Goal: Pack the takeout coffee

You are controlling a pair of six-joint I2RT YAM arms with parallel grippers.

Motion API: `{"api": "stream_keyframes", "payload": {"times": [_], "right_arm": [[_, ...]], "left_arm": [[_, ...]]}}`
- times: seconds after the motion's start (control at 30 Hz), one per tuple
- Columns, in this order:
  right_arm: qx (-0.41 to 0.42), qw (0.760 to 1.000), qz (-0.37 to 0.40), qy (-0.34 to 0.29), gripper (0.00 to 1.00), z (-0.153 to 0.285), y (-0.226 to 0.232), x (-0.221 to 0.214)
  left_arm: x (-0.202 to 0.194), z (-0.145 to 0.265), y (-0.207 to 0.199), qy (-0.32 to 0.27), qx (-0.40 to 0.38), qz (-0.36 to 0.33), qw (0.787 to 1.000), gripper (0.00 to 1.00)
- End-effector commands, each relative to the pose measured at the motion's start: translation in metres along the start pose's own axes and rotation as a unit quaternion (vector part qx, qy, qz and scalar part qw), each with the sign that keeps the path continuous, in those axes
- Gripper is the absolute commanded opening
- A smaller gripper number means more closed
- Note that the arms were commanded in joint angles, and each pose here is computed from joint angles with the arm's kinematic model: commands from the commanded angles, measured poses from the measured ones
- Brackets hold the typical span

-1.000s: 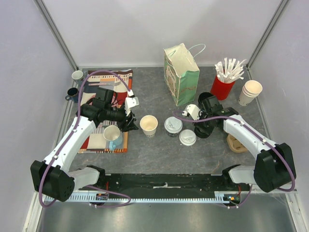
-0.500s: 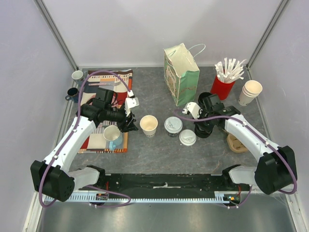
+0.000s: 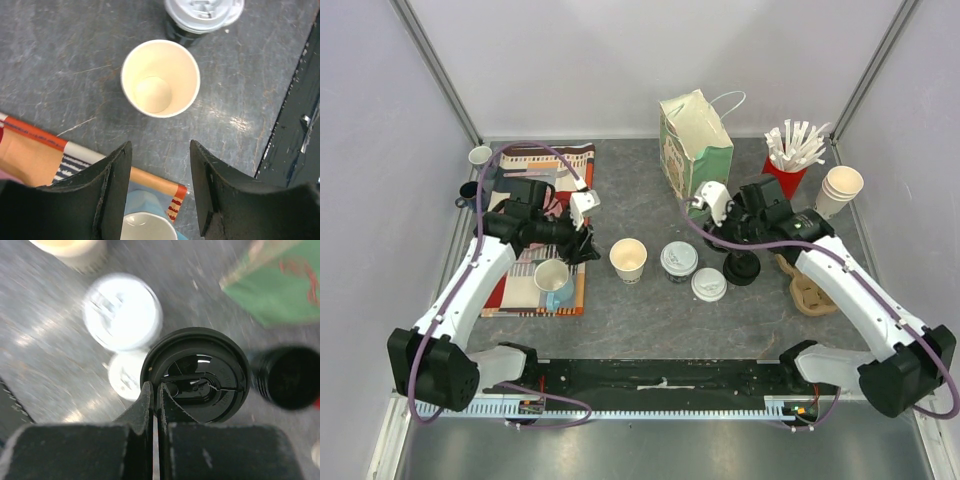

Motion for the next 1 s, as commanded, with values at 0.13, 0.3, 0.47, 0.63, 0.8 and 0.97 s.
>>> {"api": "stream_keyframes", "payload": {"times": [0.13, 0.3, 0.47, 0.63, 0.8, 0.97], "right_arm": [[0.115, 0.988, 0.007, -0.104, 0.00, -0.036, 0.073, 0.105], [0.142, 0.988, 0.006, -0.058, 0.00, -0.089, 0.107, 0.140], [0.126, 0.992, 0.013, -0.020, 0.00, -0.107, 0.120, 0.149], [0.132, 0.991, 0.009, 0.008, 0.00, -0.113, 0.129, 0.141], [0.128, 0.991, 0.016, 0.027, 0.00, -0.113, 0.138, 0.135], [0.151, 0.987, 0.018, 0.046, 0.00, -0.124, 0.143, 0.127]], "left_arm": [[0.014, 0.021, 0.043, -0.039, 0.106, 0.064, 0.992, 0.56], [0.011, 0.033, 0.061, -0.043, 0.156, 0.101, 0.982, 0.56], [0.004, 0.041, 0.069, -0.039, 0.177, 0.115, 0.977, 0.56], [-0.001, 0.041, 0.070, -0.036, 0.179, 0.120, 0.976, 0.56], [0.000, 0.041, 0.070, -0.040, 0.173, 0.119, 0.977, 0.56], [0.001, 0.042, 0.069, -0.043, 0.171, 0.115, 0.978, 0.56]]}}
Point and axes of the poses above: each gripper's point midway between its finger pads, its own z axis back along the fingers, its own y axis along the line the jaws close on, x = y × z, the point moved 7 cm from there along z, back along the fingers, and after that the axes turned 6 degrees about -z, right-handed, at the moved point
